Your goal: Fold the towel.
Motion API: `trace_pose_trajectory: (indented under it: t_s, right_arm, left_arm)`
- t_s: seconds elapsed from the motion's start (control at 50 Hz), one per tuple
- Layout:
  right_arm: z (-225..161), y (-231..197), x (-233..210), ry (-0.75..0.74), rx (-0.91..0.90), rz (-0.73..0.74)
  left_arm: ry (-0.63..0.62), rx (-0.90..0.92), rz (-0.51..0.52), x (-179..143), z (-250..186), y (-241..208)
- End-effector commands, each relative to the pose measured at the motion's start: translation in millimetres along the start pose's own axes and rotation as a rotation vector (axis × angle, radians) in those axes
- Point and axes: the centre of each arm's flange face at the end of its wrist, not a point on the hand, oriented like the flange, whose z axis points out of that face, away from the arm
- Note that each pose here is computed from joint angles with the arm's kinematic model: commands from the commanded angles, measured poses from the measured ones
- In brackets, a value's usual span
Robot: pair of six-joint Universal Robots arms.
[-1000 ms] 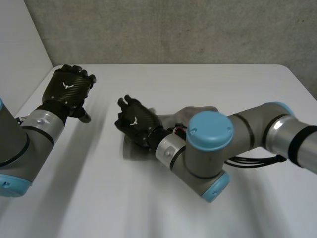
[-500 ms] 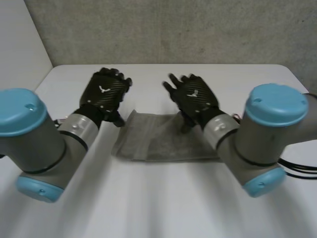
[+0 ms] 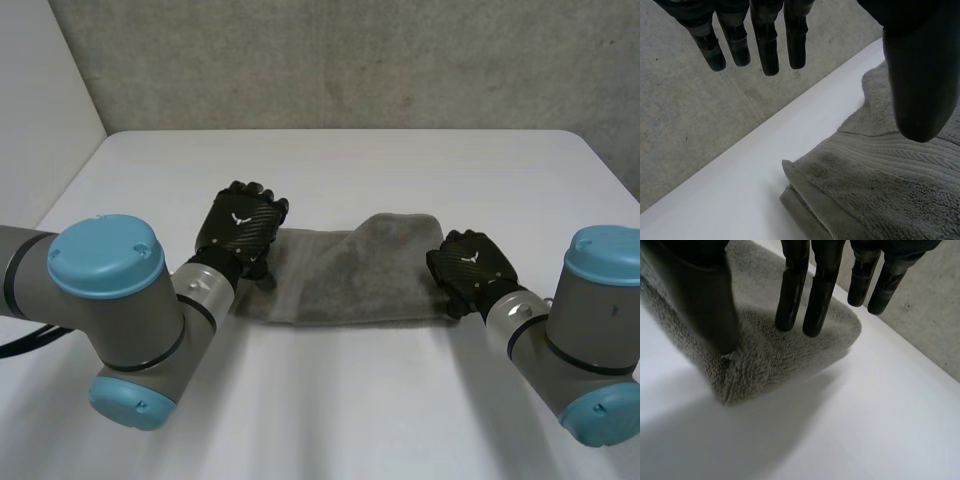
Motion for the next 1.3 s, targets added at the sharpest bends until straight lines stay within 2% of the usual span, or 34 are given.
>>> trace_pose_trajectory:
  t_s: [0.02, 0.14, 0.24, 0.46, 0.6, 0.68, 0.72, 0.78, 0.82, 0.88, 1.16, 1.3]
  right_arm:
    - [3, 8, 6, 0.008, -0.021, 0.01]
    - [-11, -10, 28, 0.075, 0.028, 0.011]
    - [-27, -29, 64, 0.191, 0.09, 0.014]
    - [-35, -60, 75, 0.245, 0.21, -0.017]
    - [-34, -98, 24, 0.109, 0.377, -0.011]
    - [-28, -99, -3, 0.033, 0.393, -0.023]
    - [-27, -100, -38, -0.078, 0.415, -0.042]
    - [-27, -97, -54, -0.141, 0.417, -0.055]
    - [-27, -85, -80, -0.239, 0.402, -0.086]
    - [-27, -72, -96, -0.289, 0.373, -0.113]
    - [-34, -54, -117, -0.353, 0.318, -0.134]
    - [-52, -77, -99, -0.329, 0.359, -0.098]
  left_arm:
    - [0.002, 0.008, 0.0, 1, -2, -3]
    - [-0.003, 0.01, 0.0, -1, -1, -4]
    - [-0.007, 0.009, -0.002, -3, -1, -4]
    - [-0.005, 0.011, 0.0, -2, -2, -5]
    - [-0.004, 0.009, 0.0, -1, -2, -4]
    - [-0.007, 0.012, 0.0, -2, -1, -5]
    - [-0.008, 0.011, -0.002, -2, -1, -4]
    - [-0.009, 0.008, -0.001, -3, -1, -4]
    - [-0.011, 0.009, -0.002, -3, -1, -4]
    - [-0.014, 0.01, -0.003, -5, -1, -4]
    - [-0.068, 0.018, -0.004, -16, 3, -9]
    - [-0.064, 0.032, -0.002, -13, 3, -13]
